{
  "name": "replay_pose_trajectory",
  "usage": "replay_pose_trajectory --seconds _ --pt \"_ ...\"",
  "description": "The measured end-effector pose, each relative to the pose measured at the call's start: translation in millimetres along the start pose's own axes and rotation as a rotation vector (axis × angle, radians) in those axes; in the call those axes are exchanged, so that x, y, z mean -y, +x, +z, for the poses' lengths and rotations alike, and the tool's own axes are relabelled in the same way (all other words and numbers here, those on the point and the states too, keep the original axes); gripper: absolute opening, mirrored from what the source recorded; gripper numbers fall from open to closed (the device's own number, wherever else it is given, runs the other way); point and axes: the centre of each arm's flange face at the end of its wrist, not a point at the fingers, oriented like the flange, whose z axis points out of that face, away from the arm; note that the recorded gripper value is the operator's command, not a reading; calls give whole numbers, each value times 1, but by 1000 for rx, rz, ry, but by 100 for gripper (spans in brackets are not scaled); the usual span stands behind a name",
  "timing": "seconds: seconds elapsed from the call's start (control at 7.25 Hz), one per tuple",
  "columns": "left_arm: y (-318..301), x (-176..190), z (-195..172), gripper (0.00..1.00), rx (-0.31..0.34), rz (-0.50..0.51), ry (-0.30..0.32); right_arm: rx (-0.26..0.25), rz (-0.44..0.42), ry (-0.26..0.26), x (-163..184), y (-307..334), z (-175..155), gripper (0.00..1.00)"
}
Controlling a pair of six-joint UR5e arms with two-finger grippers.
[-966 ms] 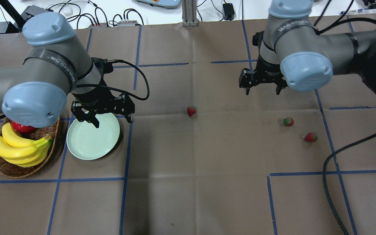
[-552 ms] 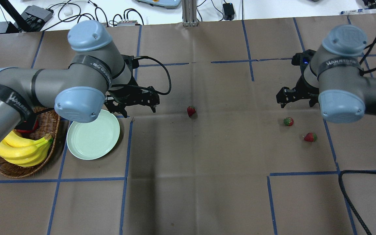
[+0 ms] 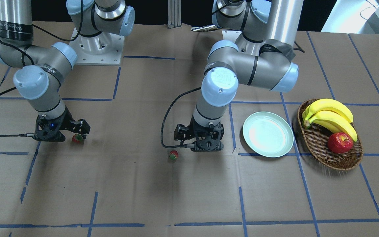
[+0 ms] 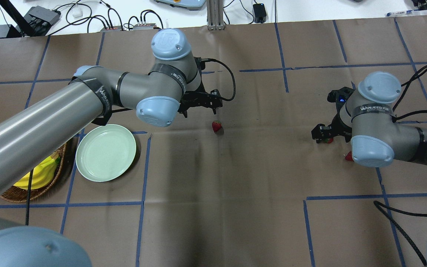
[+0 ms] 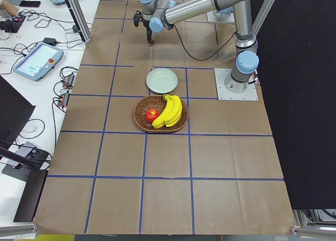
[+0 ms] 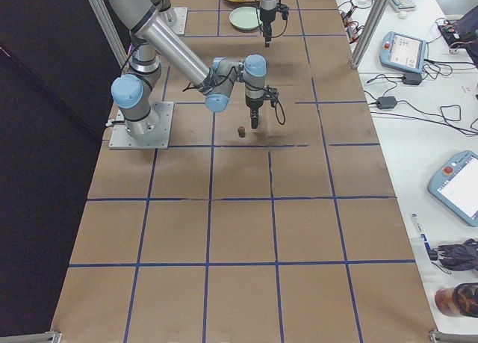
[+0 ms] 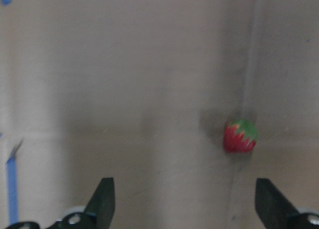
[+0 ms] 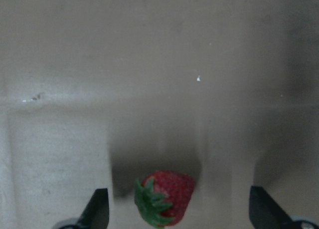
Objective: Collect all strawberries into plate
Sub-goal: 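Grasp a second strawberry with the right gripper while the left grasps the middle one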
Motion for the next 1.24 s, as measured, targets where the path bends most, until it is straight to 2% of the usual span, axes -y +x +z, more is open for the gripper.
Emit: replay_pose_trajectory --seconds 0.14,0.41,0.55,0.69,0.83,1.1,1.24 --pt "7 5 19 100 5 7 -12 1 -7 2 0 -4 1 90" --pt "15 8 50 100 11 15 -36 1 -18 7 1 -9 0 57" --pt "19 6 58 100 10 21 -44 0 -19 9 2 -9 0 44" --pt "25 2 62 89 8 27 -50 0 -20 11 2 -9 -1 33" --pt "29 -3 64 67 8 29 -55 0 -20 13 3 -9 -1 27" --pt "31 -4 64 14 7 29 -55 -2 -19 21 5 -9 -4 23" --pt "32 -3 62 0 7 29 -53 -8 -18 39 12 -6 -12 23"
